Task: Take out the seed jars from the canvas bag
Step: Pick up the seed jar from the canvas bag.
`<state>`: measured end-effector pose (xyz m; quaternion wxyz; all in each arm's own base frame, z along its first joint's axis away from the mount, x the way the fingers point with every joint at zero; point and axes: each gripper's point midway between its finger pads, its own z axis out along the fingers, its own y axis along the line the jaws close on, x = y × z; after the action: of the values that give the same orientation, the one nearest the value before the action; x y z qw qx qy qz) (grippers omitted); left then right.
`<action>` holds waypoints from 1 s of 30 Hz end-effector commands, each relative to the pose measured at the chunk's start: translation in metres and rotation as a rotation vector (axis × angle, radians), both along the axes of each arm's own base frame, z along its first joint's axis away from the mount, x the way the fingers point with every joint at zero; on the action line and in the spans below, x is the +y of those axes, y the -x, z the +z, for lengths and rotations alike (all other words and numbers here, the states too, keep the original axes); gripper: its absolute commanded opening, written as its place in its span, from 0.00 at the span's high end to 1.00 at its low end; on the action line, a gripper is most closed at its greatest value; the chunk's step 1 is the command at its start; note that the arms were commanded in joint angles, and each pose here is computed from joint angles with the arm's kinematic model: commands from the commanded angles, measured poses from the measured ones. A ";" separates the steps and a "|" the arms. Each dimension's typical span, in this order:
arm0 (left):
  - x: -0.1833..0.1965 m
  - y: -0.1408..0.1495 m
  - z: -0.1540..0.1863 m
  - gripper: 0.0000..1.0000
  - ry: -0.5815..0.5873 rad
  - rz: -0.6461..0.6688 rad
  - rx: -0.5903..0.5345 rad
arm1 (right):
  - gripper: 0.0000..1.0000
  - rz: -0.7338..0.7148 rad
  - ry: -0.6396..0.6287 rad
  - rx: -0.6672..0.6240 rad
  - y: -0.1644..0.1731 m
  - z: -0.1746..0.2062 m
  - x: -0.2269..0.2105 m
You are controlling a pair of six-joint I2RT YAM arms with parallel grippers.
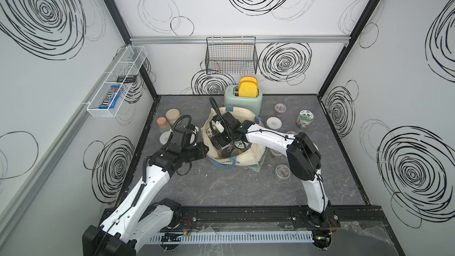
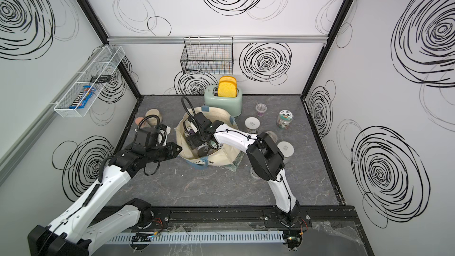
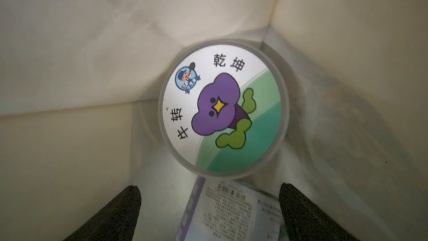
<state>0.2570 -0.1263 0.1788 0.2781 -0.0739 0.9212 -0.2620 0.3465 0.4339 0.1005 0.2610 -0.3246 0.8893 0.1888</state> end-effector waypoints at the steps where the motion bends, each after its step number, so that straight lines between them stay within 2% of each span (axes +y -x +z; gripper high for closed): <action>1: 0.000 -0.005 0.007 0.79 -0.012 -0.005 -0.020 | 0.03 0.020 -0.041 -0.053 -0.009 0.009 0.018; 9: -0.003 -0.003 0.003 0.80 -0.004 -0.014 -0.014 | 0.03 0.014 -0.033 -0.068 -0.026 -0.027 0.033; 15: -0.004 -0.003 -0.003 0.81 -0.006 -0.017 -0.004 | 0.00 0.017 -0.028 -0.075 -0.035 -0.034 0.042; 17: -0.003 -0.004 -0.005 0.81 -0.015 -0.014 -0.002 | 0.05 0.017 -0.035 -0.084 -0.037 -0.021 0.044; 22: 0.001 -0.009 -0.009 0.80 -0.035 -0.003 -0.006 | 0.26 0.031 -0.109 -0.135 -0.033 0.034 0.045; 30: 0.015 -0.020 -0.006 0.81 -0.061 0.038 -0.028 | 0.35 0.069 -0.273 -0.198 -0.002 0.127 0.025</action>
<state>0.2672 -0.1211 0.1719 0.2796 -0.0740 0.9251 -0.2459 0.3644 0.4579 0.1475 0.3261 -0.3307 0.8566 0.2248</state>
